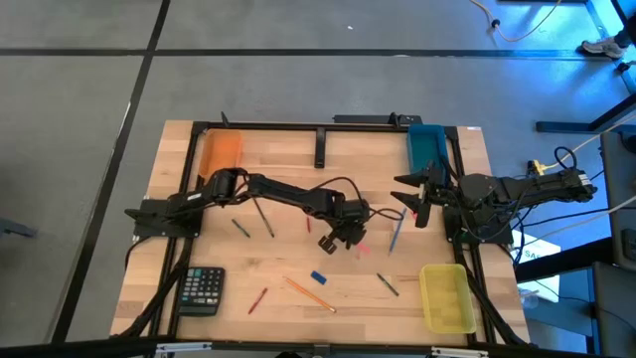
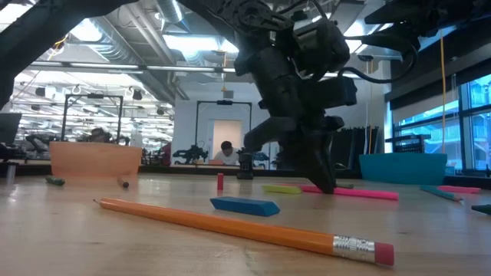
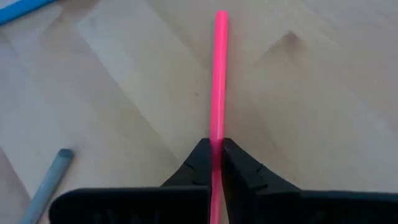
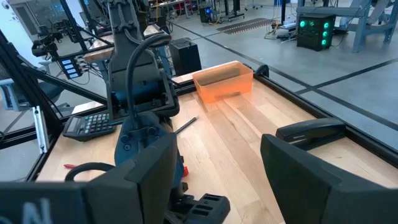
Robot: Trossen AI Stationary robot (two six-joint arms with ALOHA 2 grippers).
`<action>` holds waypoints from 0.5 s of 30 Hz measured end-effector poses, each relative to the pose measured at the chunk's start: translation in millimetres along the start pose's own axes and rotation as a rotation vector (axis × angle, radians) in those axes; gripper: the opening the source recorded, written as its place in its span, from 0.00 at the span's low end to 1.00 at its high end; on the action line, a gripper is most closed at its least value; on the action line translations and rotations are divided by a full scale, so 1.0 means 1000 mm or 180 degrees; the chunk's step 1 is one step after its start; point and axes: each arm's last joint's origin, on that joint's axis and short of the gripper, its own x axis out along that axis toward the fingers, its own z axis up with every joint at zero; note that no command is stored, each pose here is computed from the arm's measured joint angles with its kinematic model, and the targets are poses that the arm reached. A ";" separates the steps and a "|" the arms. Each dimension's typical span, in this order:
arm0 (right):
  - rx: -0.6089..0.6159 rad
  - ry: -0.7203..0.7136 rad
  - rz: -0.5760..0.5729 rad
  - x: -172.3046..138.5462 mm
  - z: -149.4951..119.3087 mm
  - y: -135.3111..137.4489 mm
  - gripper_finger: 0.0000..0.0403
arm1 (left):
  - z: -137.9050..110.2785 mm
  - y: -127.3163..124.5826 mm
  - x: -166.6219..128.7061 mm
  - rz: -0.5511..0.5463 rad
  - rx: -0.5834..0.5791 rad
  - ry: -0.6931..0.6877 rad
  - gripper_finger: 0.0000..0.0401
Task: Sort crayons/erasers/pens/pencils in bins
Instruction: Put the pink pencil into the yellow bin
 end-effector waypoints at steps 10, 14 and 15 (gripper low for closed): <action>-0.0028 -0.0032 -0.0272 0.000 -0.001 -0.003 0.58 | 0.005 0.008 -0.040 0.0598 -0.0915 0.0186 0.02; -0.0025 -0.0028 -0.0279 0.000 -0.001 -0.003 0.58 | 0.010 0.007 -0.075 0.0967 -0.1381 0.0306 0.03; -0.0025 -0.0028 -0.0276 0.000 -0.001 -0.003 0.58 | 0.010 0.006 -0.082 0.1007 -0.1527 0.0322 0.03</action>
